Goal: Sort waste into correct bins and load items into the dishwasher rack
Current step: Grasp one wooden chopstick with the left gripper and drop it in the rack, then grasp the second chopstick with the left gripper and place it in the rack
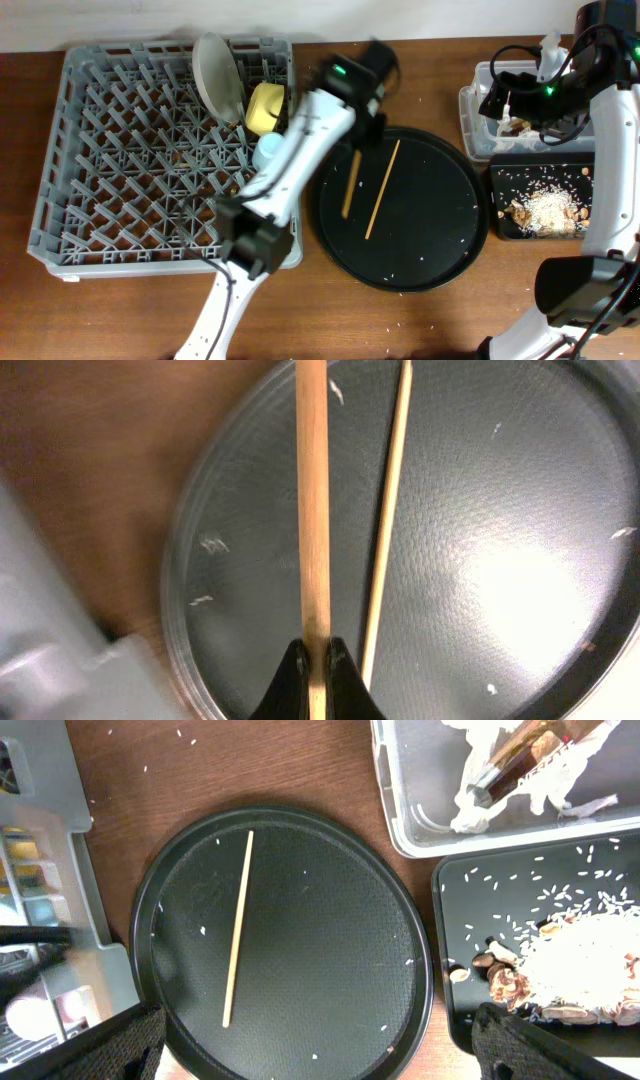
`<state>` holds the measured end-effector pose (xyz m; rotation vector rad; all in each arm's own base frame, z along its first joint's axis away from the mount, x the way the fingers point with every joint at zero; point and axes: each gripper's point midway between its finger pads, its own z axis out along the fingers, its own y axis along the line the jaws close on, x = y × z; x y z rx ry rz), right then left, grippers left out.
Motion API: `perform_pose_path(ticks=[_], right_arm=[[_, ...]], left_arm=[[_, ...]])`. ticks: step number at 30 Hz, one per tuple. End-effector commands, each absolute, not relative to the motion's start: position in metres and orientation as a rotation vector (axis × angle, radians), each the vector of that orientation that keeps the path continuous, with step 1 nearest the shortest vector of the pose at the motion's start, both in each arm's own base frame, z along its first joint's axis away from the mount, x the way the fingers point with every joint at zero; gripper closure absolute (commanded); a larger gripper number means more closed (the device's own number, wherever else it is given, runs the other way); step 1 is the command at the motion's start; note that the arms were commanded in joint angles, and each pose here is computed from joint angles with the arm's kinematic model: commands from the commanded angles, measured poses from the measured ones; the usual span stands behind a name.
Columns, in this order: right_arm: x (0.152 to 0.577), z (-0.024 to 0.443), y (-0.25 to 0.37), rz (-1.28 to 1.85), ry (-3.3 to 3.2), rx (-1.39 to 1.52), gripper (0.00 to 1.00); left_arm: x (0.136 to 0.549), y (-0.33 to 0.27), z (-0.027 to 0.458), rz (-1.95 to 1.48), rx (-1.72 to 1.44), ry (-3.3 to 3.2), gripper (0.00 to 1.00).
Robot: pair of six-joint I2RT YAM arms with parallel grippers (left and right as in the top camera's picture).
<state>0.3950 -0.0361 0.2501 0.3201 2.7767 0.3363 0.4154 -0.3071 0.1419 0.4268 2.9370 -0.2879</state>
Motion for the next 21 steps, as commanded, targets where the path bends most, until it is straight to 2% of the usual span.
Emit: perform_pose_path(ticks=[1,4,7,10,11,15,18,19,20,21], right_arm=[[0.395,0.251,-0.038,0.322,2.774,0.315,0.02],[0.395,0.251,-0.038,0.322,2.774,0.315,0.02],[0.395,0.251,-0.038,0.323,2.774,0.315,0.02],[0.395,0.251,-0.038,0.322,2.774,0.315,0.02],[0.395,0.251,-0.038,0.323,2.774,0.315,0.01],[0.395,0.251,-0.038,0.323,2.774,0.315,0.02],[0.395,0.251,-0.038,0.323,2.774,0.315,0.02],[0.395,0.251,-0.038,0.323,2.774,0.315,0.02],[0.395,0.251,-0.038,0.323,2.774,0.315,0.02],[0.395,0.251,-0.038,0.323,2.774,0.315,0.02]], left_arm=[[0.454,-0.238,0.231,-0.340,0.285,2.723,0.99],[0.463,-0.175,0.289,-0.393,0.174,2.610,0.99],[0.449,-0.132,0.301,-0.275,0.119,2.639,0.99],[0.419,-0.073,0.253,0.019,-0.093,2.856,0.99],[0.410,-0.062,0.222,0.064,-0.117,2.963,0.99],[0.406,-0.056,0.123,0.119,-0.021,3.111,1.00],[0.400,-0.055,0.094,0.129,-0.019,3.140,0.98],[0.402,-0.056,0.094,0.127,-0.020,3.134,0.84],[0.403,-0.056,0.095,0.124,-0.020,3.127,0.55],[0.404,-0.056,0.096,0.121,-0.020,3.124,0.34]])
